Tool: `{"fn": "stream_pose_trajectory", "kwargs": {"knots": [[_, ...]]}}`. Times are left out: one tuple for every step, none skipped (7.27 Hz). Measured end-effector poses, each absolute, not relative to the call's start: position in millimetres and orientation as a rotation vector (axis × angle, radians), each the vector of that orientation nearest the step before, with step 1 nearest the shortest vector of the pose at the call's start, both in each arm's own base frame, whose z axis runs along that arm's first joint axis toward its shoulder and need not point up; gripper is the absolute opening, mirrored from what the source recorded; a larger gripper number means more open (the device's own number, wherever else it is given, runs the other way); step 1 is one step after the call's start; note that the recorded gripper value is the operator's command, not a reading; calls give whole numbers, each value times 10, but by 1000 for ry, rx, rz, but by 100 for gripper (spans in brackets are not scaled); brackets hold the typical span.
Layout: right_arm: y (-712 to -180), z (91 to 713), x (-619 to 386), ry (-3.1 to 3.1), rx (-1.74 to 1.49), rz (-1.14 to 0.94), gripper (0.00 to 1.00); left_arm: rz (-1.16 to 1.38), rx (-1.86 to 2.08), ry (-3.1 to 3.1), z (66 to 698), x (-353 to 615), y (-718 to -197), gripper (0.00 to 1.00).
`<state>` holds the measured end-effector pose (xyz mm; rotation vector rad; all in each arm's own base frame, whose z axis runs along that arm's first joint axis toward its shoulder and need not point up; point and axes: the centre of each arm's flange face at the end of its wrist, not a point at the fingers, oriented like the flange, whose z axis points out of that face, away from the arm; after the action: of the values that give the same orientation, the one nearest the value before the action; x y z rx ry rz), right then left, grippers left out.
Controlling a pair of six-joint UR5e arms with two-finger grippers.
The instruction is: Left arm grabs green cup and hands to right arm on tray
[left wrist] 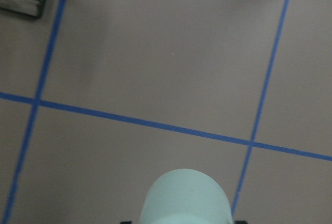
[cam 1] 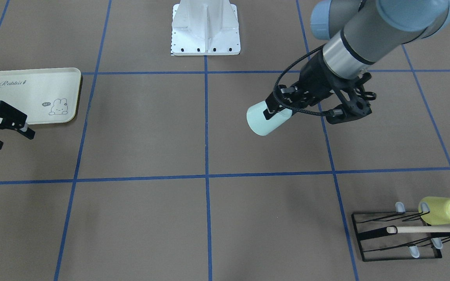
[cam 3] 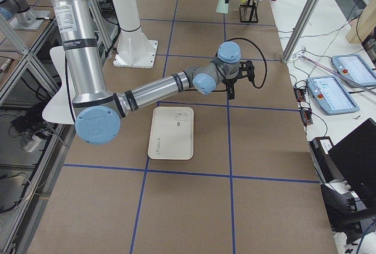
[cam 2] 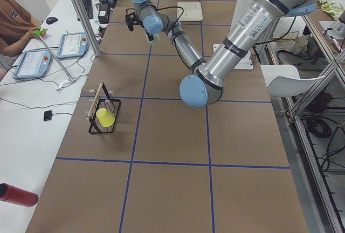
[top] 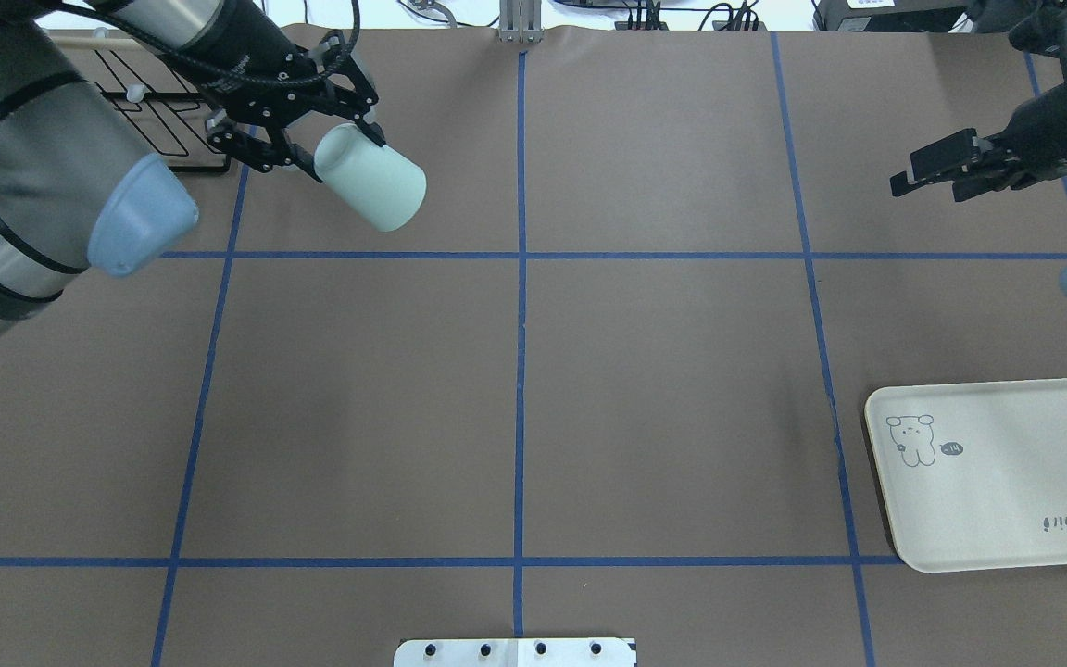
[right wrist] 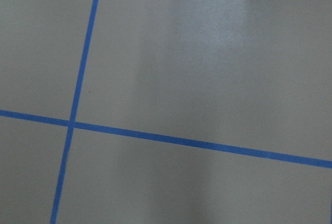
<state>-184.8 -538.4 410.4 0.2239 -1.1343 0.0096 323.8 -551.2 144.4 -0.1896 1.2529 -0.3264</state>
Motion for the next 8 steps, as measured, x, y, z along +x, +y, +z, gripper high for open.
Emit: {"fn": "stream_pose_trajectory", "kwargs": {"knots": [[-5345,3995,-2054,-1213,215,49,99,-370,-237,1337,1340,3359,-5391,0],[-5299,3761,-2280,-1300,193,82,99,-400,-283,1418,1220,3442,-5256,0],[-5240,3455,-2493,-1387,162,111,99,-418,-315,1491,1105,3525,-5115,0],[-5147,3173,-2654,-1478,129,134,99,-429,-339,1562,1018,3562,-4998,0],[-5010,2987,-2767,-1572,99,151,99,-430,-366,1633,954,3544,-4900,0],[-4850,2872,-2874,-1671,78,173,99,-439,-393,1705,919,3503,-4823,0],[-4668,2793,-2995,-1780,50,205,99,-446,-420,1777,948,3481,-4739,0],[-4504,2762,-3101,-1882,10,232,99,-449,-447,1840,1038,3472,-4657,0]]}}
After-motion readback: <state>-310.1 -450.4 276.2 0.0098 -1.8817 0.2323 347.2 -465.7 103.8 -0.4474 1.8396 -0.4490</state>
